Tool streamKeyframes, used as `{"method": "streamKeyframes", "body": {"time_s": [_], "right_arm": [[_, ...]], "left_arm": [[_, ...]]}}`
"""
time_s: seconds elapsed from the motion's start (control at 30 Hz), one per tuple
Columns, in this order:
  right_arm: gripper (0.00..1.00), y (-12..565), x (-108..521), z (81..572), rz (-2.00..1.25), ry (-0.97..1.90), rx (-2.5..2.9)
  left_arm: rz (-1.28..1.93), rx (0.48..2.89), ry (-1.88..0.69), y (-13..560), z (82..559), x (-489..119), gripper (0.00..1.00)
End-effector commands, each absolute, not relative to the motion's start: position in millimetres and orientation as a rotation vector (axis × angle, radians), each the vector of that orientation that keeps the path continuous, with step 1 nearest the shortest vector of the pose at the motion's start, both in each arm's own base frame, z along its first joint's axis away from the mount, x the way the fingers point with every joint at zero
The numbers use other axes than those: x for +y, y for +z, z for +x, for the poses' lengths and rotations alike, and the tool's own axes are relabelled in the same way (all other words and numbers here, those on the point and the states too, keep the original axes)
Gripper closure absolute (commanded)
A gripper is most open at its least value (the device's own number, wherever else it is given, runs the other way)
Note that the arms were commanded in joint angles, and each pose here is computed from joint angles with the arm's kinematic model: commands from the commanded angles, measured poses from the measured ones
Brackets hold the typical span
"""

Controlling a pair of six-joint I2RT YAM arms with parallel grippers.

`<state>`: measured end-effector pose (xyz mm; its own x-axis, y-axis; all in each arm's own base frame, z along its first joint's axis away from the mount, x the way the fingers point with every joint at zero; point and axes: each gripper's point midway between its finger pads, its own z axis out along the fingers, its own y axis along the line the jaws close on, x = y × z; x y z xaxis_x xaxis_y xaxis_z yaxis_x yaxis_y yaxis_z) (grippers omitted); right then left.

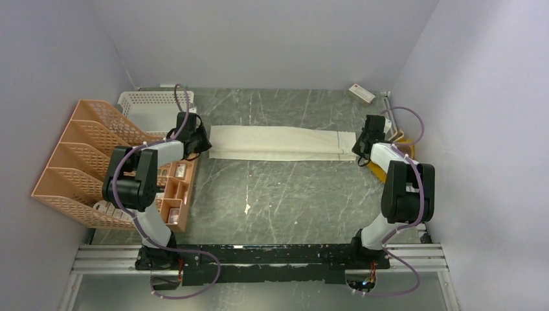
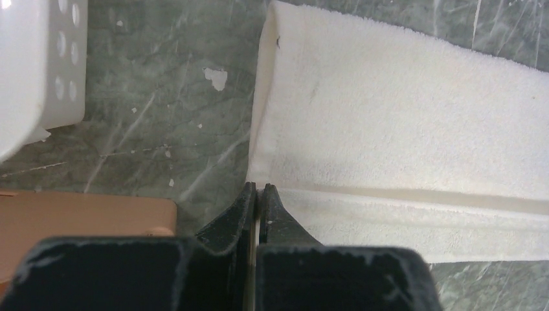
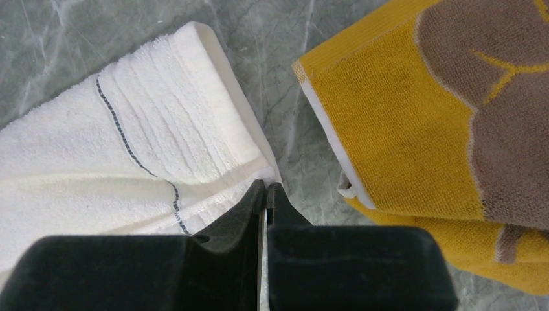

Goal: Roll the towels
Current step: Fold the towel at the center of the board.

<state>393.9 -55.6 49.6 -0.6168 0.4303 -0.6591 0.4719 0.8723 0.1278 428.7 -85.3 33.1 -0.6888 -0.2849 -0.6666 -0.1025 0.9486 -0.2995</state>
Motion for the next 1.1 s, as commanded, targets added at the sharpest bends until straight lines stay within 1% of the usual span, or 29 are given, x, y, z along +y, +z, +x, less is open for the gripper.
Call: {"method": "streamKeyframes", "body": {"time_s": [0.0, 0.27, 0.43, 0.63, 0.93, 1.07], "right_arm": [[1.00, 49, -72, 388, 0.695, -0.148, 2.294], [1.00, 42, -70, 377, 0.708, -0.148, 2.306], [1.00, 44, -73, 375, 0.722, -0.170, 2.296], [1.00, 47, -77, 375, 0.740, -0.190, 2.285], [1.00, 46, -80, 375, 0.763, -0.190, 2.277], [1.00, 49, -80, 374, 0.765, -0.189, 2.265]], "left_arm": [[-0.298, 2.307, -0.304, 32, 432, -79, 0.93], [-0.310, 2.322, -0.278, 26, 429, -75, 0.93], [-0.317, 2.314, -0.265, 32, 428, -73, 0.93], [-0.329, 2.294, -0.266, 43, 433, -69, 0.93], [-0.376, 2.204, -0.273, 68, 428, -58, 0.93], [-0.370, 2.200, -0.289, 72, 428, -60, 0.93]]}}
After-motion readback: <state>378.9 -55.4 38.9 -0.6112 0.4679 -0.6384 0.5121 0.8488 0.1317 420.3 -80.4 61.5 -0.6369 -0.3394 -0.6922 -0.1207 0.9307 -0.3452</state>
